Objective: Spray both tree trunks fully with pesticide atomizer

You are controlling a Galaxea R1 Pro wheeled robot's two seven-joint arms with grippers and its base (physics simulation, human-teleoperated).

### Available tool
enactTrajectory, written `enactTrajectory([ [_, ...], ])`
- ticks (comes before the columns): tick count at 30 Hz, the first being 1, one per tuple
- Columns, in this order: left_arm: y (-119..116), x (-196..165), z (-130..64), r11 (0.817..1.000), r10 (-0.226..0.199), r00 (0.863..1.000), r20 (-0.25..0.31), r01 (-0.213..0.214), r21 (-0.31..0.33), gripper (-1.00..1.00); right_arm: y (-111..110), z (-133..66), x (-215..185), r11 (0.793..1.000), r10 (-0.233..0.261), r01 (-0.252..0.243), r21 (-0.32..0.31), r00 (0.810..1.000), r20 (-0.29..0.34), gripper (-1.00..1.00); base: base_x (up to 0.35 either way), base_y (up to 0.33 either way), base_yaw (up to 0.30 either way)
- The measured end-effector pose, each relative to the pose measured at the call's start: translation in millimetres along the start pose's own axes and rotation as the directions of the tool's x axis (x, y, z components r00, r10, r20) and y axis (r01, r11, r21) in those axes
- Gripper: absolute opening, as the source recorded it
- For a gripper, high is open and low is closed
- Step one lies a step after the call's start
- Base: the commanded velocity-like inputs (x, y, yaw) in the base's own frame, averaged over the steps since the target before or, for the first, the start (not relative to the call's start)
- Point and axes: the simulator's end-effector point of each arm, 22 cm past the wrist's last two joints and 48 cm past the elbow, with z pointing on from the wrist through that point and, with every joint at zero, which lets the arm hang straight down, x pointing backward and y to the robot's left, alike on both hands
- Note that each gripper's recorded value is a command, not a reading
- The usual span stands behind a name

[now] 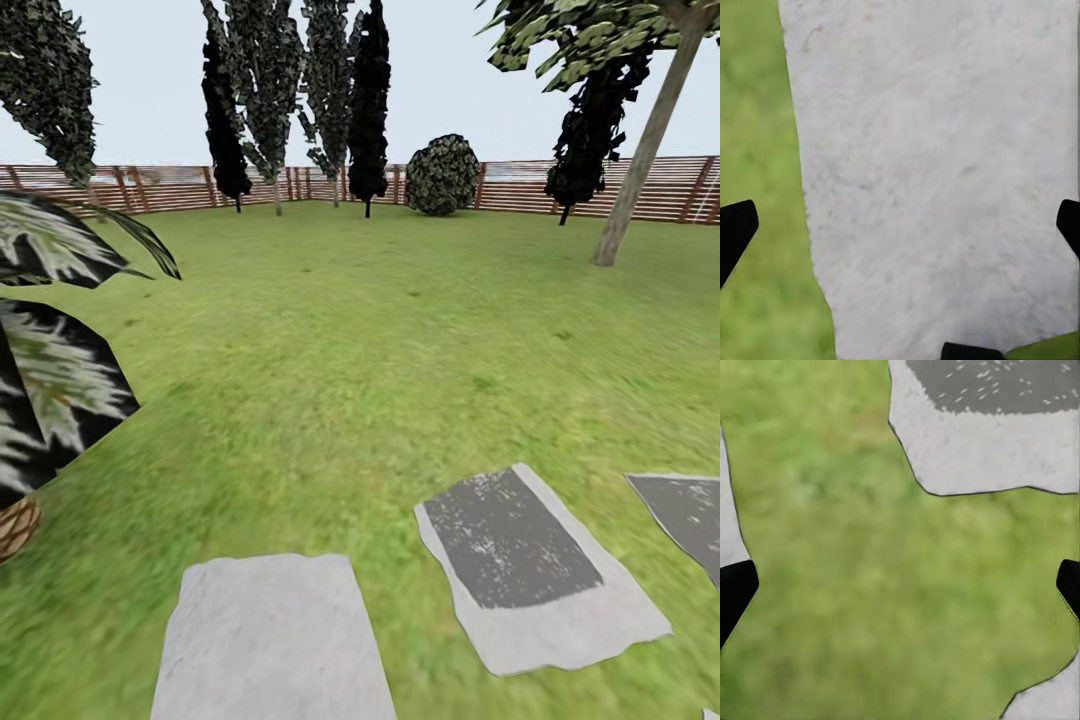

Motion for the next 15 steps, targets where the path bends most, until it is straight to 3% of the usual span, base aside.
enactTrajectory([
  [15, 0.0, -0.1, 0.0, 1.000, 0.000, 1.000, 0.000, 0.000, 0.000, 1.00, 0.3, 0.0, -0.1, 1.000, 0.000, 0.000, -0.001, 1.000, 0.000, 1.00, 0.338, 0.000, -0.001],
])
